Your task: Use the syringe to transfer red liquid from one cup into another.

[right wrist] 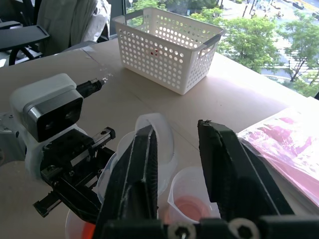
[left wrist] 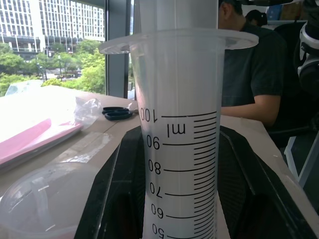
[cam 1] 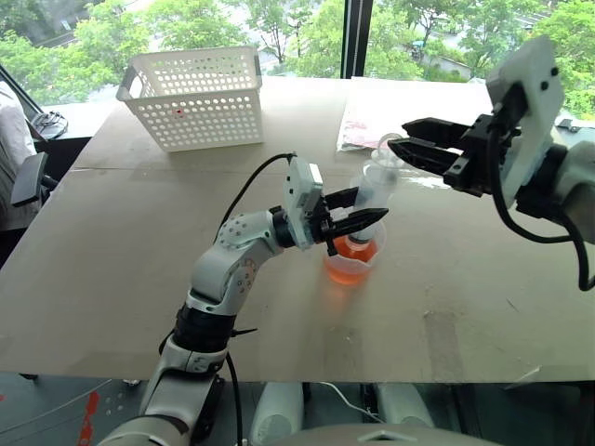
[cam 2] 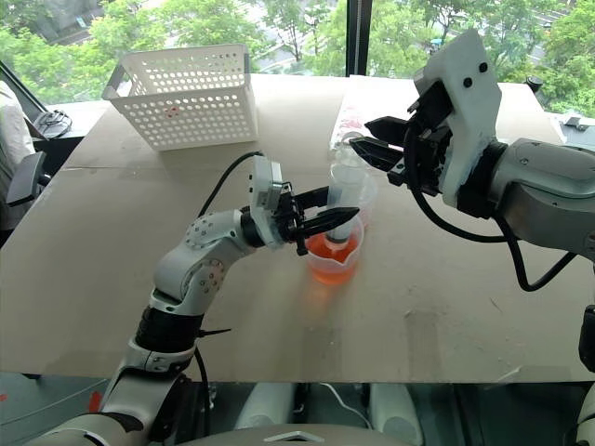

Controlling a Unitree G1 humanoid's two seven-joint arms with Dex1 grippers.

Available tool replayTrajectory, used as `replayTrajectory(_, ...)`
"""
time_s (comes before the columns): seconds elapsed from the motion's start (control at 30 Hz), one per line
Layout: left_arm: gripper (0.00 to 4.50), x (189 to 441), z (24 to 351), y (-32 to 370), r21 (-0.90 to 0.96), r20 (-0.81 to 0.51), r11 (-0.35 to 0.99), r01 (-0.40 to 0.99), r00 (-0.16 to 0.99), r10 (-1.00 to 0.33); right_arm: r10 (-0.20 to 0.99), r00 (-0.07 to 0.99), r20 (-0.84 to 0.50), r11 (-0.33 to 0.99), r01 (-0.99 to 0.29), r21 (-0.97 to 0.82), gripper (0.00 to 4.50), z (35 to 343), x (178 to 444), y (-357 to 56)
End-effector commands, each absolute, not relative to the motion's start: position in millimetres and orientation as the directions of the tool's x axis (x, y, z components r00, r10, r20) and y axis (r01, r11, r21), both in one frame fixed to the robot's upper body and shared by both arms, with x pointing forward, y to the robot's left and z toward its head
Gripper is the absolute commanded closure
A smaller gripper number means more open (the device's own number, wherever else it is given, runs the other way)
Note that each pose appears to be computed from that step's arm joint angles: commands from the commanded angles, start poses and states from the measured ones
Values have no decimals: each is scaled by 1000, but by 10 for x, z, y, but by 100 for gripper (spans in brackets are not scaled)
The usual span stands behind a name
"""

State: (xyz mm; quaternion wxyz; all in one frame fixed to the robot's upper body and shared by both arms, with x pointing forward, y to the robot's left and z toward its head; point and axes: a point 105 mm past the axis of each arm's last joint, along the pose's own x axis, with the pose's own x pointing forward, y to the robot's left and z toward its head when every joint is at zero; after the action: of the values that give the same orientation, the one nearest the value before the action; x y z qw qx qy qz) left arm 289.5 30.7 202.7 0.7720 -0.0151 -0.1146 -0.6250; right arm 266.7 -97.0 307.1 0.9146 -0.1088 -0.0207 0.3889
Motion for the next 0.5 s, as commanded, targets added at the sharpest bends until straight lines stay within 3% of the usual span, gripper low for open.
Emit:
replayTrajectory(0.03,318,2797,2280,312,195,266,192,962,136,-954,698,707,117,716,-685,-132,158,3358,2616,-1131)
replayTrajectory(0.17,318,2840,2503,411,179,314,226,957,162,-935,725,659,198,677,-735,-33,158,3550,2560,-1343)
replayTrajectory(0.5,318,2970,2879,516,185,352,252,950,175,-919,761,637,125,647,-730,-222,158,3519,2469,-1319)
